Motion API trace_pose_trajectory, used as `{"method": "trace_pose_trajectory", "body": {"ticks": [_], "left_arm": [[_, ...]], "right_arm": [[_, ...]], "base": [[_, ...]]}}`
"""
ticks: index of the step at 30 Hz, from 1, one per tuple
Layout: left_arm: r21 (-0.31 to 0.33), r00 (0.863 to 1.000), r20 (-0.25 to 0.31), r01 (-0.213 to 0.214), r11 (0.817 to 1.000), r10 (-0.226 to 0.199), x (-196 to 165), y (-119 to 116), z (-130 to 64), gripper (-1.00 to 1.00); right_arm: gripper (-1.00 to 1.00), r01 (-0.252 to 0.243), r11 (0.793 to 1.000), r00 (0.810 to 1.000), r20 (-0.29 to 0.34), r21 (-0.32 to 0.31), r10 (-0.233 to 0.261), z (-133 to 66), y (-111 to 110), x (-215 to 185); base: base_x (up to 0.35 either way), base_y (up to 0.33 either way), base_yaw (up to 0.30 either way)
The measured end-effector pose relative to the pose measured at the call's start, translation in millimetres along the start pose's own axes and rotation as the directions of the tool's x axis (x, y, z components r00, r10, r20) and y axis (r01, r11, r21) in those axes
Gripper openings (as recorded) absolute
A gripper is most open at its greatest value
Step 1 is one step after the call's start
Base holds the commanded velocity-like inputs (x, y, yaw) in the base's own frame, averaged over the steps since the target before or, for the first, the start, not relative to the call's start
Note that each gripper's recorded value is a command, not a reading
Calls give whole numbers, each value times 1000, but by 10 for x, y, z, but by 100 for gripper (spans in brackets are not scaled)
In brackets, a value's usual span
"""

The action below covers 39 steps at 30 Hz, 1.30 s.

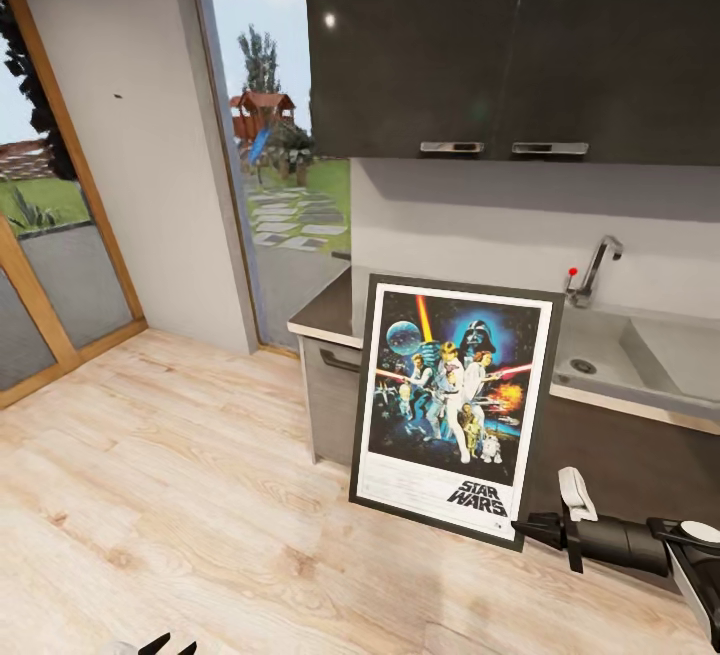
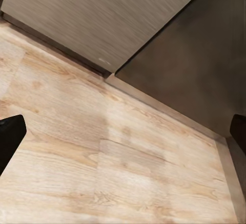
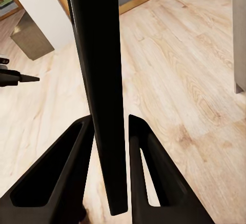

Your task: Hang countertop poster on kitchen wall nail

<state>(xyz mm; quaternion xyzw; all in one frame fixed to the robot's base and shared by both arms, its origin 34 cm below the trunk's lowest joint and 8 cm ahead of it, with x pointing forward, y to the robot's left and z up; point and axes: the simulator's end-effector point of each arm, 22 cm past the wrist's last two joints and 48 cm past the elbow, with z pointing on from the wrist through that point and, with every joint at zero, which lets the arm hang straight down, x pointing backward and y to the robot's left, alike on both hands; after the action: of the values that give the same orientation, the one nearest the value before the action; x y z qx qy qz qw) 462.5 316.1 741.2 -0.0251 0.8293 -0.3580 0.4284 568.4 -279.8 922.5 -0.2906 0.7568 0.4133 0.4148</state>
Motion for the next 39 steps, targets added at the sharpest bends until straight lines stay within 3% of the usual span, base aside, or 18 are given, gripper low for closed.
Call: {"method": "trace_pose_trajectory", "body": {"ticks": [39], "left_arm": [[1,1000,-3,0,1000,0,-181,-266,-229,100]], "right_arm": [[-100,-1,1000,1000,-1,-1,1,-162,239,-267]], "base": [[0,0,0]]}}
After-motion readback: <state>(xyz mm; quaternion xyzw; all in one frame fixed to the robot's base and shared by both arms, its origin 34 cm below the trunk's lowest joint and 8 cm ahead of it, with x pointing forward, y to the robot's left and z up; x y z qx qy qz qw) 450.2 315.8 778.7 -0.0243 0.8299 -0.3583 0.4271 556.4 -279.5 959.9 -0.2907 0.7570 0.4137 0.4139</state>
